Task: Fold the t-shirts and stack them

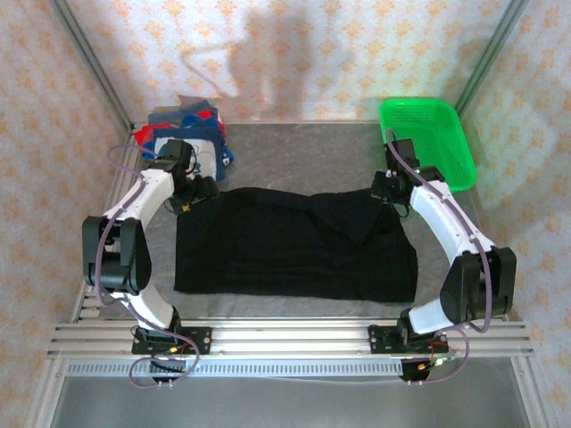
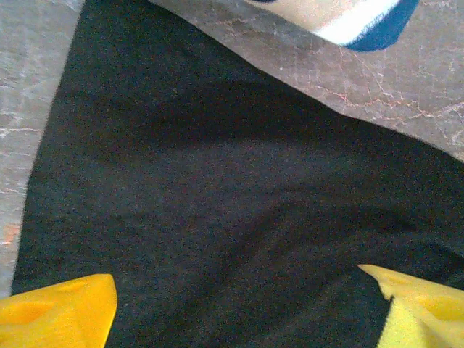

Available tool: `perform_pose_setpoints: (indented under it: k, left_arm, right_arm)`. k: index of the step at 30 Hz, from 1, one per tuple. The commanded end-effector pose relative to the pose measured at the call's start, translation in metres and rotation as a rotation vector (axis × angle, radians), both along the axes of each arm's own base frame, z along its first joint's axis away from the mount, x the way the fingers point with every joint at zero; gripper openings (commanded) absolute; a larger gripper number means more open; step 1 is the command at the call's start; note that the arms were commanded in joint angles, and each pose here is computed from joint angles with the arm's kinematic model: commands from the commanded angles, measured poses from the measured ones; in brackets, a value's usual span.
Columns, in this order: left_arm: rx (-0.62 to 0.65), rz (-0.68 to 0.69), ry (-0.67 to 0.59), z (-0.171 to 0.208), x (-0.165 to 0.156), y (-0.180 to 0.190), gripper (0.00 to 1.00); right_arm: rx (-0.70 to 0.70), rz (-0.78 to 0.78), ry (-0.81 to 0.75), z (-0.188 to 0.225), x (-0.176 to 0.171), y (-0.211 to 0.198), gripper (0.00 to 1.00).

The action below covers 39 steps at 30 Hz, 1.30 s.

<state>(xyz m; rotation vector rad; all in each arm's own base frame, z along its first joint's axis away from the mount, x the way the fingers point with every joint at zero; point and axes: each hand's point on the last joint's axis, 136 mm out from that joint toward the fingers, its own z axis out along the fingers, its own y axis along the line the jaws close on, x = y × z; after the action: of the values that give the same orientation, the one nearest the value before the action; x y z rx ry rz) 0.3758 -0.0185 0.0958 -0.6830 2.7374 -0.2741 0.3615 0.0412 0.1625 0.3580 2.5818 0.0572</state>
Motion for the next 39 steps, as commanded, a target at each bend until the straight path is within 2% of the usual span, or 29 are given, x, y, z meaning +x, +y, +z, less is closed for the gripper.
perform_pose_setpoints:
  k: [1,6,15,20,24,28,35,39]
  left_arm:
    - [-0.082,0.022,0.003,-0.015,-0.011,-0.013,0.82]
    - [-0.102,0.000,0.082,-0.053,-0.042,-0.034,0.80]
    - [-0.100,0.081,0.206,-0.092,-0.101,-0.039,0.75]
    - [-0.111,0.119,0.251,-0.104,-0.134,-0.045,0.74]
    - [-0.129,0.127,0.256,-0.102,-0.146,-0.050,0.74]
    - [-0.137,0.120,0.186,-0.074,-0.132,-0.051,0.76]
    - [-0.031,0.073,-0.004,0.025,-0.062,-0.024,0.87]
    - [0.046,0.066,-0.006,0.037,-0.036,0.008,0.87]
  right_arm:
    - [-0.153,-0.049,0.002,0.006,-0.018,-0.029,0.00]
    - [-0.171,-0.076,-0.010,0.002,-0.025,-0.036,0.00]
    - [-0.178,-0.081,-0.009,0.001,-0.027,-0.038,0.00]
    - [-0.198,-0.079,-0.022,0.007,-0.028,-0.041,0.00]
    - [-0.202,-0.078,-0.015,0.005,-0.029,-0.042,0.00]
    - [-0.198,-0.084,-0.015,0.004,-0.029,-0.042,0.00]
    - [-0.168,-0.070,-0.019,0.006,-0.025,-0.035,0.00]
    - [-0.157,-0.061,-0.017,0.007,-0.025,-0.033,0.00]
